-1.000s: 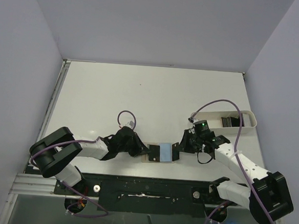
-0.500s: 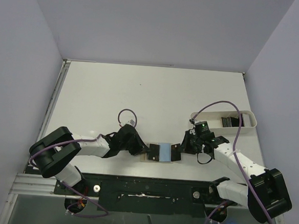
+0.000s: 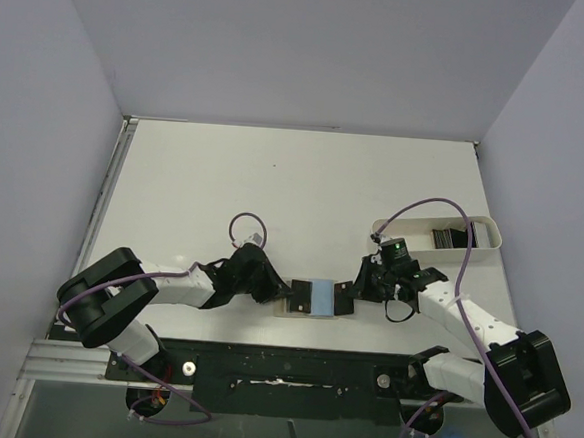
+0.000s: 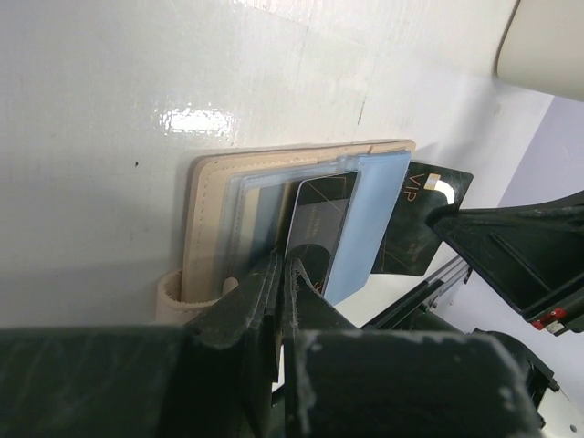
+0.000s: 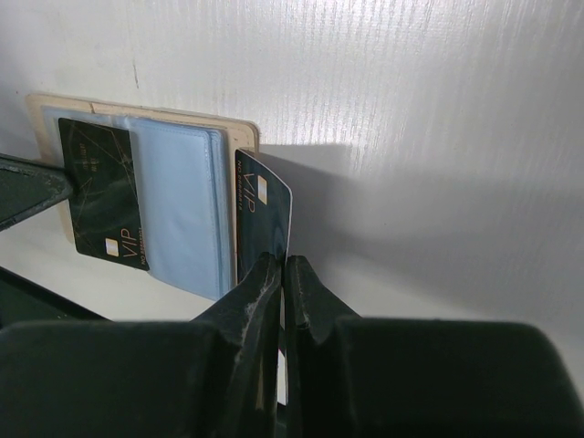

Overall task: Put the credit cards into the card holder
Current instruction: Insert the credit card into the card holder.

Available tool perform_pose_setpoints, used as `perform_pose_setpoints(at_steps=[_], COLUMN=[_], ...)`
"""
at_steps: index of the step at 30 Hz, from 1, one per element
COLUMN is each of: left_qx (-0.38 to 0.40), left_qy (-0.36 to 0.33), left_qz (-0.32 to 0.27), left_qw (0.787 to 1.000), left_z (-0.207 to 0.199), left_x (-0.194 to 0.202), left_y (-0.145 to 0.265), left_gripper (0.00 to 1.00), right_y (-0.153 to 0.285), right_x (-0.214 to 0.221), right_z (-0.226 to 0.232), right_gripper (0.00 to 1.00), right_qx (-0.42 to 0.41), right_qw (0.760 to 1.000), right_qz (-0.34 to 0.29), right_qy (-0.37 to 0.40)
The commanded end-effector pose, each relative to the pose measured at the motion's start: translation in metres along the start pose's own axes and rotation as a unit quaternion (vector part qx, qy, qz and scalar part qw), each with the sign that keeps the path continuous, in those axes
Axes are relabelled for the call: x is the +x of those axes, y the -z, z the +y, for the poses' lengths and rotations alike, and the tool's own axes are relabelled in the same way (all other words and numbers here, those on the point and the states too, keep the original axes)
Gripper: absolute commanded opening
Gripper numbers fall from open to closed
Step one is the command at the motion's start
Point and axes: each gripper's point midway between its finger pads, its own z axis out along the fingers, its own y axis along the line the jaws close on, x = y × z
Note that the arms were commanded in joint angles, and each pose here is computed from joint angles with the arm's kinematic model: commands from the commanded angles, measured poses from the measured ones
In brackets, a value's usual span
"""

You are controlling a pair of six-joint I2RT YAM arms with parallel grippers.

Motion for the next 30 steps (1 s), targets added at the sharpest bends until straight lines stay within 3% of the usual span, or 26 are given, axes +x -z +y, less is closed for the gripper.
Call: perform_pose_setpoints(at_steps=[1, 19, 27, 30], left_qx=[0.019, 0.050, 0.038, 0.031], left_qy=[0.004, -0.020, -0.045, -0.053], left_qz=[-0.032, 0.004, -0.010, -0.020], left_qw=[0.999, 0.999, 0.998, 0.998], left_z=[-0.015, -0.032, -0.039, -0.041], left_x=[-0.013, 0.012, 0.005, 0.001], left_y=[0.003, -0.010, -0.005, -0.002], left_gripper=[0.00, 0.00, 0.28, 0.32], right_y=[-0.003, -0.003, 0.000, 0.001], right_x=[0.010, 0.013, 0.011, 0.010], right_z=[-0.011, -0.007, -0.002, 0.000], right_gripper=[0.00, 0.00, 0.00, 0.00], right_qx=[0.019, 0.005, -0.004, -0.008], right_qw=[1.000, 1.000, 1.000, 1.000], right_qz=[0.009, 0.008, 0.003, 0.000], right_qy=[0.000, -0.008, -0.008, -0.006])
